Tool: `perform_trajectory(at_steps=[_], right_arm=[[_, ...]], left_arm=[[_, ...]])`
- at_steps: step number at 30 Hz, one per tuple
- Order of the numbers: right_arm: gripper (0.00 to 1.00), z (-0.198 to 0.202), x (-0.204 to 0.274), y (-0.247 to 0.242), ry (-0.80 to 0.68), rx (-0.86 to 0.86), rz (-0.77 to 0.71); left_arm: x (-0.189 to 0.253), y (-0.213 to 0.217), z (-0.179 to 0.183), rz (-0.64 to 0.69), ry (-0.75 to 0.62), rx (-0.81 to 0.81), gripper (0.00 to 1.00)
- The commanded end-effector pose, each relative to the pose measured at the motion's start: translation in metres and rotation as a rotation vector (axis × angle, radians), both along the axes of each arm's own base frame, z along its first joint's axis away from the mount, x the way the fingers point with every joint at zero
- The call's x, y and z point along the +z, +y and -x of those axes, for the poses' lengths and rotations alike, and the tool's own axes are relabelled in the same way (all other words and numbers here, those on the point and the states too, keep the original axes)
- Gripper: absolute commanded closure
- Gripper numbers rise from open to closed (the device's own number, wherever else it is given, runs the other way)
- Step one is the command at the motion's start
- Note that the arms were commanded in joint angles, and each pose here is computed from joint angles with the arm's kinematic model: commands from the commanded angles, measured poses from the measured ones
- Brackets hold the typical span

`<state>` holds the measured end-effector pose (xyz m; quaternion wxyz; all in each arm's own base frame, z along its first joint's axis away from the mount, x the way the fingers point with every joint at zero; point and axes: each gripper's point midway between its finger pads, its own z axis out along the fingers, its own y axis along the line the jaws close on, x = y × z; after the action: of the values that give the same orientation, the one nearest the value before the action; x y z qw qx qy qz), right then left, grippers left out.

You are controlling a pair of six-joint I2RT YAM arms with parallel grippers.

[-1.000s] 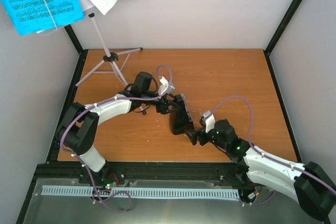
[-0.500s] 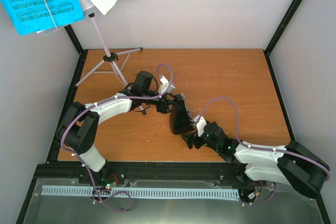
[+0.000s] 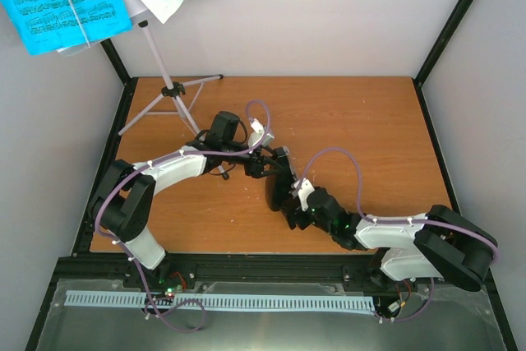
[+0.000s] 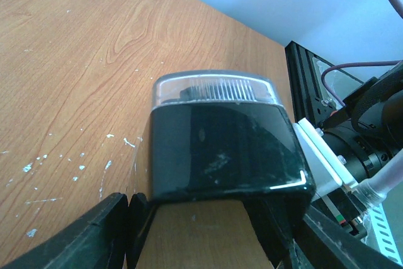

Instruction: Pack up the instrument practice props

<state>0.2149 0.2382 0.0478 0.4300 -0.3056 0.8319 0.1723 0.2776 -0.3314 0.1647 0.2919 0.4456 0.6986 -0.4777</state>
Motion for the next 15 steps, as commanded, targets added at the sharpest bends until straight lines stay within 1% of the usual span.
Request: perform_trajectory(at_steps=[1,7,9,13,15], right_arm=[[0.08,-0.0078,0.0126,0.0072,-0.044,-0.016,-0.014],[0.29,-0.0087,0.0122,0.0027,-0.043,-0.039,-0.012],[0.34,-0.0085,0.0114,0.0021,-0.041,-0.040,-0.010],[0.42,-0.0070,0.0094,0.0015,-0.037,-0.037,-0.008],[0.44,-0.0069,0.0094,0.0014,-0.038,-0.036,-0.010]], left_arm=[[-0.0071,0.0010,0.0061,-0.019,0.058,-0.020,0.61],[-0.0084,0.0010,0.0065,-0.019,0.060,-0.022,0.62],[-0.0079,0.0011,0.0069,-0.017,0.058,-0.023,0.62],[-0.0074,0.0011,0.0067,-0.016,0.053,-0.022,0.62],[-0.0074,0.0009,0.0071,-0.017,0.050,-0.024,0.62]])
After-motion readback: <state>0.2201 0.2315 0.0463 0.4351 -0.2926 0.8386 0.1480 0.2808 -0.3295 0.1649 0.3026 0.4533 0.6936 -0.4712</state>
